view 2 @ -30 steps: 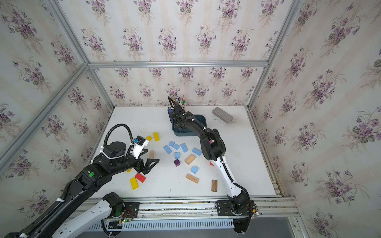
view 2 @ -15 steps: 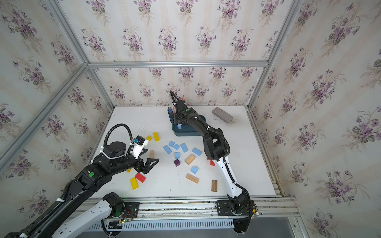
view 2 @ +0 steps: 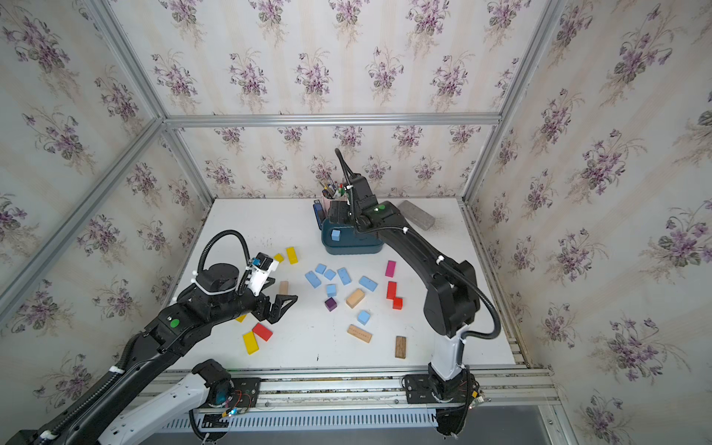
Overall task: Pick out the blue building blocks
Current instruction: Pick up the building block from the center of the board, then place the building block in the storage box, then pick up the building block from the center of the board.
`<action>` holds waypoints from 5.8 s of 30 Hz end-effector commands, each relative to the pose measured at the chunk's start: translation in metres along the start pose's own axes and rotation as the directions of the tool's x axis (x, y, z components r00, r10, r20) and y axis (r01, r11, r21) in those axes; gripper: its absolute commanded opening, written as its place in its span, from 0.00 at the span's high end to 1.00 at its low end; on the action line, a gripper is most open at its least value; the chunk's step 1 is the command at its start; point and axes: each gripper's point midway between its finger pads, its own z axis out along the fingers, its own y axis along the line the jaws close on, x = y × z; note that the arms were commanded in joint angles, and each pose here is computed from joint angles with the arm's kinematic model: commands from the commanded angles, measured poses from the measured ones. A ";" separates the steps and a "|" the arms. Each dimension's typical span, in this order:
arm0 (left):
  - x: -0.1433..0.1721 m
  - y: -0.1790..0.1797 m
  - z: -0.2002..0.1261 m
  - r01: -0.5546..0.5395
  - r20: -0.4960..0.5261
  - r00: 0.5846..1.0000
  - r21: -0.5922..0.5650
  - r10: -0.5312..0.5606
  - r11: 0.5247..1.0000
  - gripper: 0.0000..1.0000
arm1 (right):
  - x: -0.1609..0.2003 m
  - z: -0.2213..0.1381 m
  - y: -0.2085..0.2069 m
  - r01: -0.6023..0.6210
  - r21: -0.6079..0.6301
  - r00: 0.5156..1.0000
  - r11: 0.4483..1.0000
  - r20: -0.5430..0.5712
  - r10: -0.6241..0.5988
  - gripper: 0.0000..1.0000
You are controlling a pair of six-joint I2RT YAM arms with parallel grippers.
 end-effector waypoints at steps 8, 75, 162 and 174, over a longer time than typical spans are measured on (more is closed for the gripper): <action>-0.002 0.013 0.012 0.101 -0.060 0.993 -0.078 -0.105 0.992 0.01 | 0.071 -0.069 -0.037 0.077 0.005 0.997 0.997 0.014 -0.077 0.00; 0.079 0.019 0.242 0.345 -0.147 0.835 -0.611 -0.530 0.712 0.73 | 0.175 -0.130 -0.083 0.038 -0.008 0.999 0.999 0.003 -0.038 0.00; -0.182 0.099 0.272 0.347 0.054 0.932 -0.416 -0.358 0.841 0.25 | 0.170 -0.141 -0.094 -0.012 0.053 0.999 0.999 0.030 0.011 0.00; -0.096 0.081 0.173 0.382 0.070 0.915 -0.472 -0.398 0.795 0.13 | 0.172 -0.134 -0.085 -0.023 0.005 1.000 1.000 0.021 0.023 0.00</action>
